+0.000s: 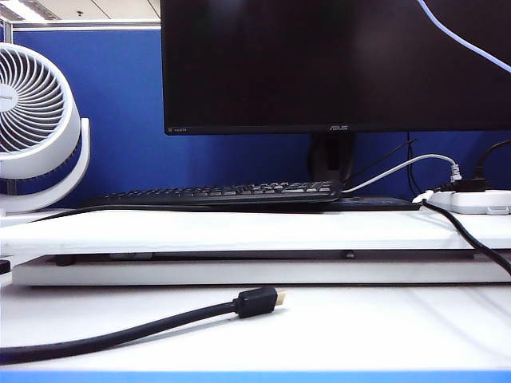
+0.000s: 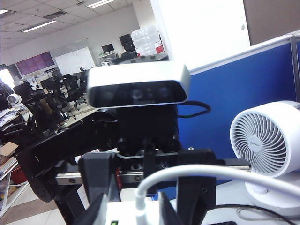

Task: Pick up the Type-C charging cable and the charging base, insert one end of the Type-C charger into the corresponding slot on the base, and finally place the plugged-in charger back on the table.

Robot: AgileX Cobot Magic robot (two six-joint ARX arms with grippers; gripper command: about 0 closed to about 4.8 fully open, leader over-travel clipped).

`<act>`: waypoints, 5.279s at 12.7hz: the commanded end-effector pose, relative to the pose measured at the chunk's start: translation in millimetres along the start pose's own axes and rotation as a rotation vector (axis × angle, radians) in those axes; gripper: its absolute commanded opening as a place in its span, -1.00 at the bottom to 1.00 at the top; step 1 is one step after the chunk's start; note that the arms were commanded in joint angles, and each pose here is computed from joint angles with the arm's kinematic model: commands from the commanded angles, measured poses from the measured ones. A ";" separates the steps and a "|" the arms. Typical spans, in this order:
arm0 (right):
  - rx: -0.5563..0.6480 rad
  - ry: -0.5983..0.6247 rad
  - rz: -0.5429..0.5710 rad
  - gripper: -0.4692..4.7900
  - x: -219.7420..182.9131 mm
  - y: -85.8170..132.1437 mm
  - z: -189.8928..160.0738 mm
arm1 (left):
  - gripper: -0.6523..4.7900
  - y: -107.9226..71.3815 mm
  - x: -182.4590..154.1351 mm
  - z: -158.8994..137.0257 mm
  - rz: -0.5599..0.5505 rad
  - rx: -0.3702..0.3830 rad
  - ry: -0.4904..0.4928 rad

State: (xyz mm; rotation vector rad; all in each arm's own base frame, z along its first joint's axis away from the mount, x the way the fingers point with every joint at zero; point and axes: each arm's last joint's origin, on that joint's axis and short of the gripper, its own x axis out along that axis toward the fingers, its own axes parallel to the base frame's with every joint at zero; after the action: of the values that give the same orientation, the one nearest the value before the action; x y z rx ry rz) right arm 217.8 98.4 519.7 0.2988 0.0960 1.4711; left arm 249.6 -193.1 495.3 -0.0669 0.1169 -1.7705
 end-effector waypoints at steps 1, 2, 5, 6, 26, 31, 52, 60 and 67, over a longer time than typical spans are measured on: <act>-0.014 -0.002 0.010 -0.80 0.3 1.3 1.4 | -0.78 -3.6 -0.9 4.3 -0.005 0.030 -0.008; -0.014 -0.002 0.011 -0.83 0.2 1.5 1.4 | -0.78 -3.6 -0.9 4.3 -0.005 0.030 -0.008; -0.043 0.006 0.023 -0.83 0.2 1.7 1.0 | -0.78 -3.6 -0.9 4.5 -0.005 0.006 -0.009; -0.059 0.019 0.029 -0.83 0.2 1.2 -0.6 | -0.78 -3.6 -0.9 4.5 -0.005 0.005 -0.009; -0.120 0.060 -0.077 0.02 -18.4 13.0 -7.2 | -0.78 -5.3 -1.5 13.7 -0.019 0.119 -0.051; -0.149 0.039 -0.128 0.02 -30.5 21.4 -2.4 | -0.78 14.1 -3.6 -25.1 0.462 -0.098 0.168; -0.242 -0.088 -0.440 -0.83 -40.2 40.3 6.1 | -0.78 -3.0 12.0 -36.4 0.875 -0.132 0.368; -0.266 -0.005 -0.956 -0.83 -79.3 110.8 -20.9 | -0.78 -161.8 -68.0 27.5 0.900 0.135 0.088; -0.275 -0.080 -1.057 -0.83 -108.5 115.3 -142.1 | -0.78 -298.3 -143.7 -27.6 0.981 0.137 0.088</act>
State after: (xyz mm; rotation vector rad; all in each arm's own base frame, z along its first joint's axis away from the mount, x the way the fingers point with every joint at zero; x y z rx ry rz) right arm 61.2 20.3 409.3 0.0156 0.0272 0.4446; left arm -7.3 1.8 508.9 0.1533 0.0908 -0.7994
